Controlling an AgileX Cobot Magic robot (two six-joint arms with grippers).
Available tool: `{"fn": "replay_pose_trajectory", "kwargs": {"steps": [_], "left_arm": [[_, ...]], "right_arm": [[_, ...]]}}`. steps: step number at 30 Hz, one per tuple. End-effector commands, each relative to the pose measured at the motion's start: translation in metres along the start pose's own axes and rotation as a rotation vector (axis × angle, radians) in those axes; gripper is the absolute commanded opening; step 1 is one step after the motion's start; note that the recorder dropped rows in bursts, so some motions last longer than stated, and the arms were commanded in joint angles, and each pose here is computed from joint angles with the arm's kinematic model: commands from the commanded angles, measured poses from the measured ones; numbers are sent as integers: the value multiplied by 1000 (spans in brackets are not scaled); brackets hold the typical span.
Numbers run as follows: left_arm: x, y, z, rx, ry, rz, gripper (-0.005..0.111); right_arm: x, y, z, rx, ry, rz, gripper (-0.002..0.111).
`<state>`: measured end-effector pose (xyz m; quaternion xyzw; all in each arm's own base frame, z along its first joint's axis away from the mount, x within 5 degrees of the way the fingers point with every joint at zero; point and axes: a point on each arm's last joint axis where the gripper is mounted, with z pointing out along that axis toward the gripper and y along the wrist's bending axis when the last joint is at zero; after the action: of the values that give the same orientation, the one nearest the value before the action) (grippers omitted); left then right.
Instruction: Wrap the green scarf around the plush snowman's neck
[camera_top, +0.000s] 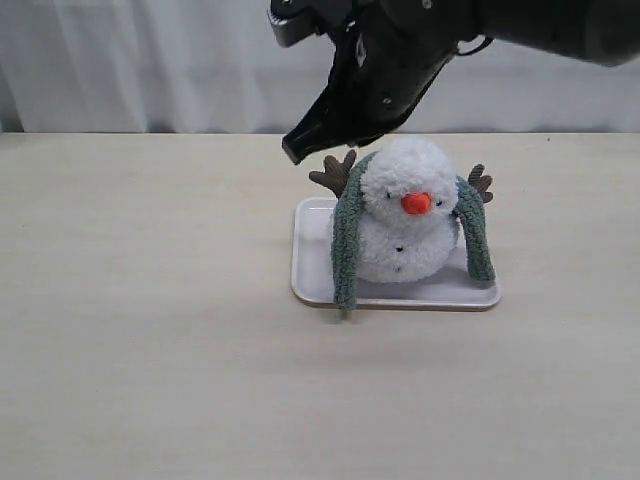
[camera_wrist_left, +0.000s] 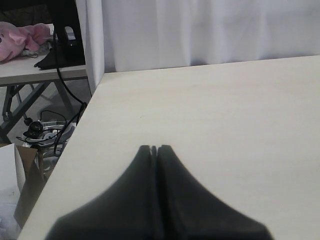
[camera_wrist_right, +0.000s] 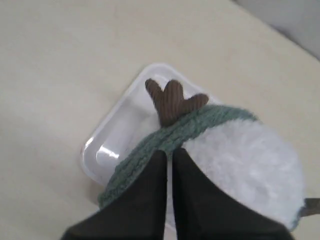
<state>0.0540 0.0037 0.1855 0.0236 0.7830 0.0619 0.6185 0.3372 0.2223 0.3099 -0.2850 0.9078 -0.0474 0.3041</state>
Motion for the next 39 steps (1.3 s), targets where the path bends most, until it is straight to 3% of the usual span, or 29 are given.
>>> {"fn": "replay_pose_trajectory", "kwargs": {"steps": [1, 11, 16, 29, 33, 37, 39], "left_arm": [[0, 0, 0, 3, -8, -4, 0], [0, 0, 0, 3, -8, -4, 0], [0, 0, 0, 3, -8, -4, 0], [0, 0, 0, 3, -8, -4, 0], [0, 0, 0, 3, -8, -4, 0], [0, 0, 0, 3, -8, -4, 0], [0, 0, 0, 3, -8, -4, 0]], "right_arm": [[7, 10, 28, -7, 136, 20, 4], [-9, 15, 53, 7, 96, 34, 4], [-1, 12, 73, 80, 160, 28, 4], [10, 16, 105, 67, 231, 33, 4], [5, 14, 86, 59, 214, 52, 4], [1, -3, 32, 70, 200, 88, 5], [0, -24, 0, 86, 166, 157, 15]]}}
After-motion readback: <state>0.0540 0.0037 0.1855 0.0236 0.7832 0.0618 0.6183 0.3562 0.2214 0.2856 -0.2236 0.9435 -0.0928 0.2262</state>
